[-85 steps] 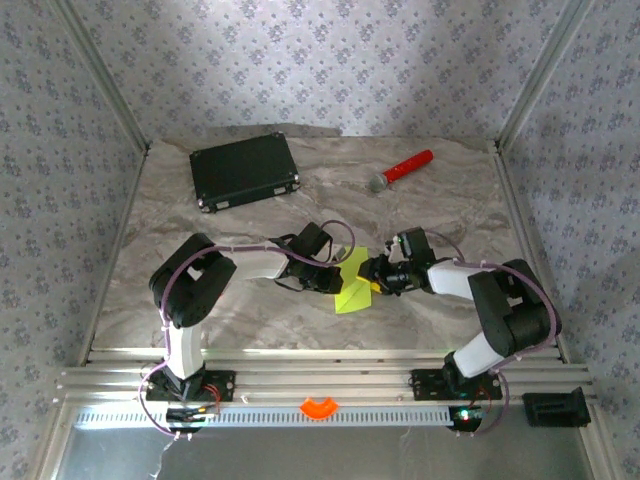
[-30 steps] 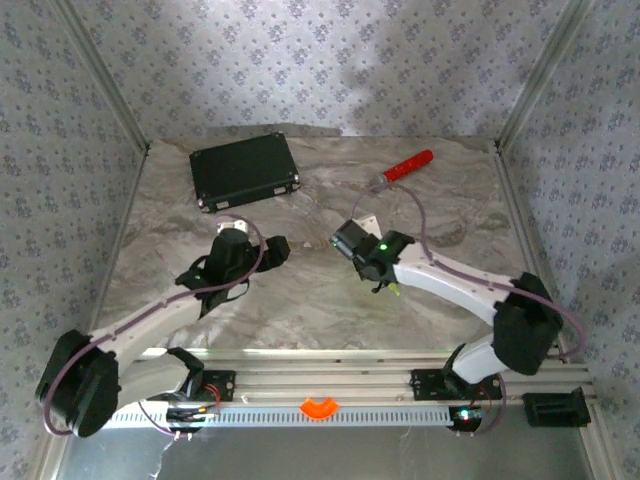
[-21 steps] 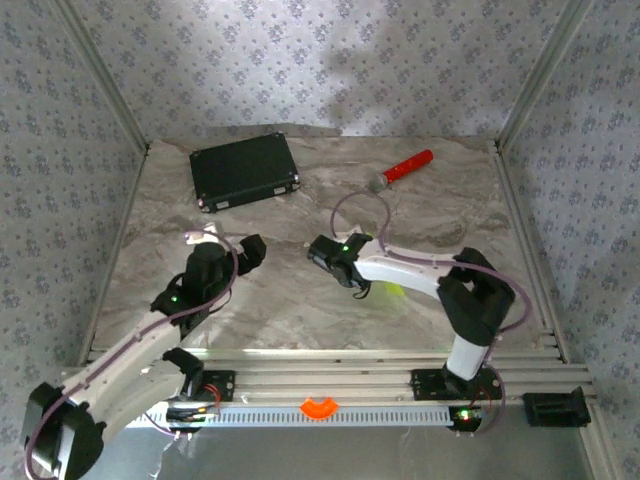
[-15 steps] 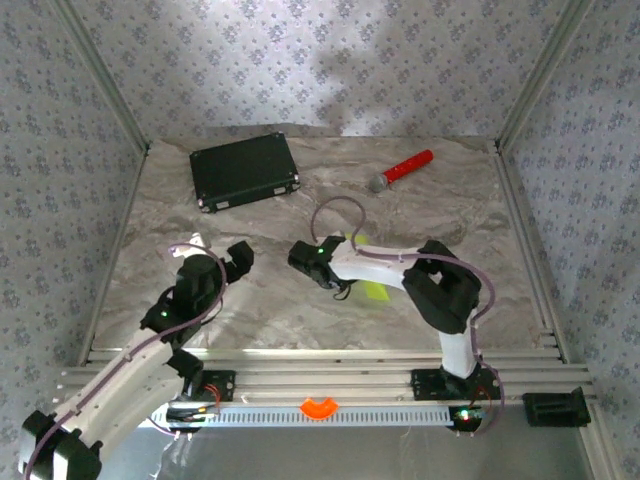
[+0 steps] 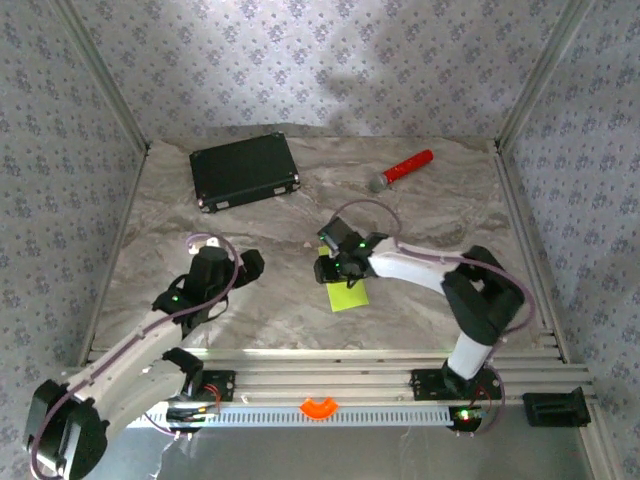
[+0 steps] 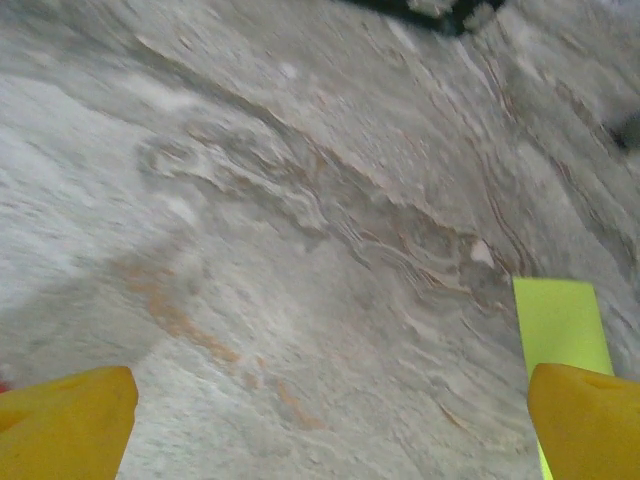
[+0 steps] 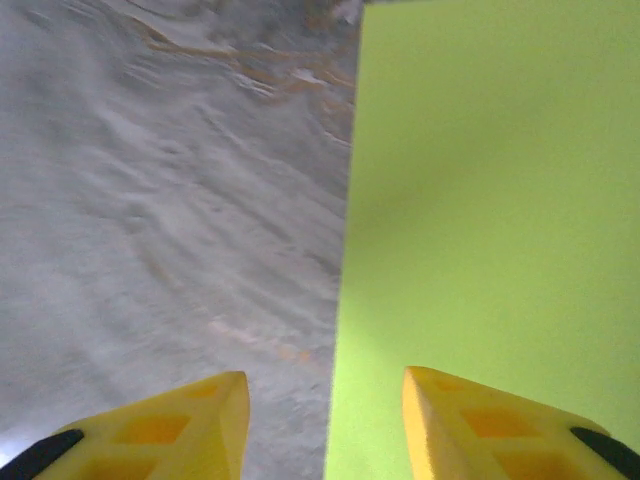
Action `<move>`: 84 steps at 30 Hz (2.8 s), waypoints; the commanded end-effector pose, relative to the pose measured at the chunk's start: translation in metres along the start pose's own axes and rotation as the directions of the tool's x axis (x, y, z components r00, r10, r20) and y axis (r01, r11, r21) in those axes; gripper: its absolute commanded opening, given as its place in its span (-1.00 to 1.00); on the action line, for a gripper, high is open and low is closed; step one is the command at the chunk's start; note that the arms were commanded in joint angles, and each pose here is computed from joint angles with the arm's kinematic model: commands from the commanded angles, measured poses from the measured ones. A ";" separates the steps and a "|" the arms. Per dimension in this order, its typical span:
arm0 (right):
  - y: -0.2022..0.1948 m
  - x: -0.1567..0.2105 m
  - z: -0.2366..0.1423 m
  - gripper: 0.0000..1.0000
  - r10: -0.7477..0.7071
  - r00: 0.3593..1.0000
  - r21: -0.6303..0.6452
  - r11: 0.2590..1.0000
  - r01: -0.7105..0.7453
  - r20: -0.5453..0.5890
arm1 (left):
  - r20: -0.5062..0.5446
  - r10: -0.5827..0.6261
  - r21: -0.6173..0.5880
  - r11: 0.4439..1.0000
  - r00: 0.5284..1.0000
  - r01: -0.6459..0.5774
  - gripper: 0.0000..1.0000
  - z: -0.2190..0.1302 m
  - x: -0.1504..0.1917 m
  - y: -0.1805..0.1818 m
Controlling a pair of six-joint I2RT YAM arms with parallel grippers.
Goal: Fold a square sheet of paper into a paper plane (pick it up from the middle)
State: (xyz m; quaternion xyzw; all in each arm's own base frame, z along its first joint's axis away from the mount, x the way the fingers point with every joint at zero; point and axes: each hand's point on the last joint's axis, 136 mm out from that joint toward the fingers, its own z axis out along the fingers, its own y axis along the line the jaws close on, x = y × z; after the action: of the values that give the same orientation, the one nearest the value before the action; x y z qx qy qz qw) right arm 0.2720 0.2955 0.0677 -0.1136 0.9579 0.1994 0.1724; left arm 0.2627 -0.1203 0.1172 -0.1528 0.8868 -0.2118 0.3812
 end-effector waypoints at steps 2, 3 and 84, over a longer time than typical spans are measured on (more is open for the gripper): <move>0.018 -0.024 -0.030 -0.10 0.113 0.990 -0.291 0.953 -0.085 0.083 | -0.124 0.030 0.173 0.985 0.992 -0.009 0.89 0.012 0.009 -0.043; 0.006 -0.023 -0.031 -0.13 0.161 0.984 -0.300 0.945 -0.132 0.074 | -0.162 0.038 0.192 0.981 0.986 -0.007 0.82 0.017 0.015 -0.049; -0.107 0.058 0.025 -0.90 0.593 0.777 -0.262 0.731 -0.629 -0.210 | -0.667 0.105 0.282 0.952 0.738 0.119 -0.18 0.112 0.143 -0.150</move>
State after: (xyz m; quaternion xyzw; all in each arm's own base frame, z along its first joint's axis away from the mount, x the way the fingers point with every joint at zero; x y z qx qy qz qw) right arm 0.2800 0.2183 0.0191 0.1279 0.8886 0.4348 0.0709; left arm 0.2692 -0.3331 0.0341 -0.0166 0.9217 -0.3824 0.0633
